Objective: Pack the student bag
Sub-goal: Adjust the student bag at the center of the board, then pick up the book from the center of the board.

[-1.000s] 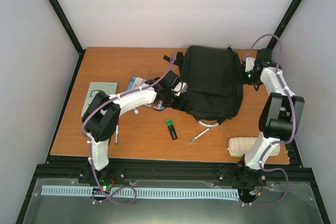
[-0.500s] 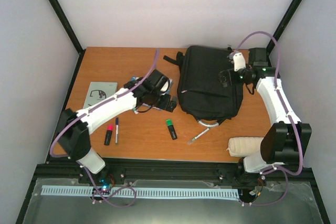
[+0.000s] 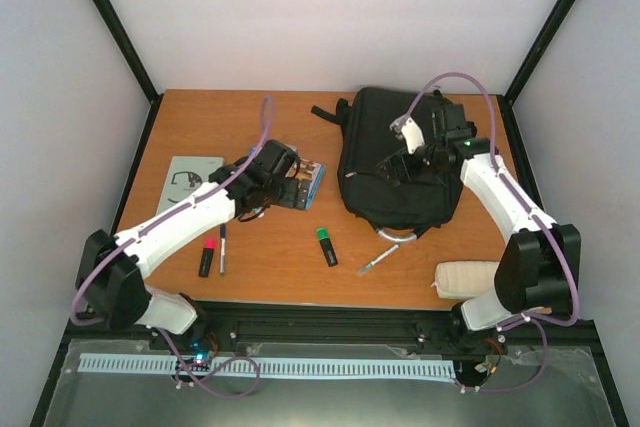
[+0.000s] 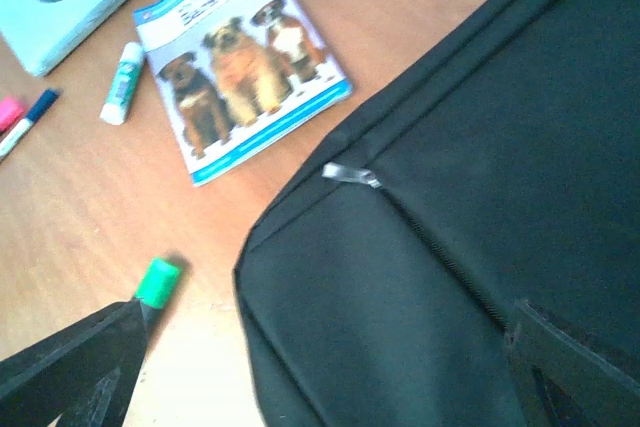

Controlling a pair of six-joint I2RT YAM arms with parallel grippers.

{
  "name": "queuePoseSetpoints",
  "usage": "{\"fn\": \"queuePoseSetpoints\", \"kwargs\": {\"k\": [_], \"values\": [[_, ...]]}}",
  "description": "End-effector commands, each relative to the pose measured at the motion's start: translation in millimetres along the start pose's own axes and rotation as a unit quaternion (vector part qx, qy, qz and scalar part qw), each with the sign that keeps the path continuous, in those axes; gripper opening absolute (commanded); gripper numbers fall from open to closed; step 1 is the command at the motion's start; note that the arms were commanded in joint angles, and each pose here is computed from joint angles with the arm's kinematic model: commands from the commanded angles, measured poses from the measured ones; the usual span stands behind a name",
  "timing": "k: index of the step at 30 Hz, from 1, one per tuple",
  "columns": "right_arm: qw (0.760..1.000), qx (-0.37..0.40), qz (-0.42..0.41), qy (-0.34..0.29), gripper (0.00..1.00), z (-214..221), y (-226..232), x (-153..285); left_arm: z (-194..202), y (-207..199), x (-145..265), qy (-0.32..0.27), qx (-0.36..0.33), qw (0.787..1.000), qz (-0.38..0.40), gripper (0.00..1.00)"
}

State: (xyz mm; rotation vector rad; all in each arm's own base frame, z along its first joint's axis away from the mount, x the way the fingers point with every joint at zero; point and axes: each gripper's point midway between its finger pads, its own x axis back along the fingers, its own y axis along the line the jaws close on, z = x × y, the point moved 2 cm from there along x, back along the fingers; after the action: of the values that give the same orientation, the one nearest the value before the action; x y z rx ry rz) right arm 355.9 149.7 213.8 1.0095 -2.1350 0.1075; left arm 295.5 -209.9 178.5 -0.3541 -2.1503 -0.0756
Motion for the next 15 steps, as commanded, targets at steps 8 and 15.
{"fn": "queuePoseSetpoints", "kwargs": {"k": [8,15], "values": [[0.993,0.084,-0.069,-0.033,1.00,30.0,36.8,-8.3,-22.5,63.7,-12.3,-0.029,0.133,0.980,-0.148,1.00],[0.993,0.077,-0.089,-0.022,1.00,39.4,38.7,-15.7,-27.1,34.4,-46.1,-0.034,0.229,0.971,-0.056,0.98]]}}
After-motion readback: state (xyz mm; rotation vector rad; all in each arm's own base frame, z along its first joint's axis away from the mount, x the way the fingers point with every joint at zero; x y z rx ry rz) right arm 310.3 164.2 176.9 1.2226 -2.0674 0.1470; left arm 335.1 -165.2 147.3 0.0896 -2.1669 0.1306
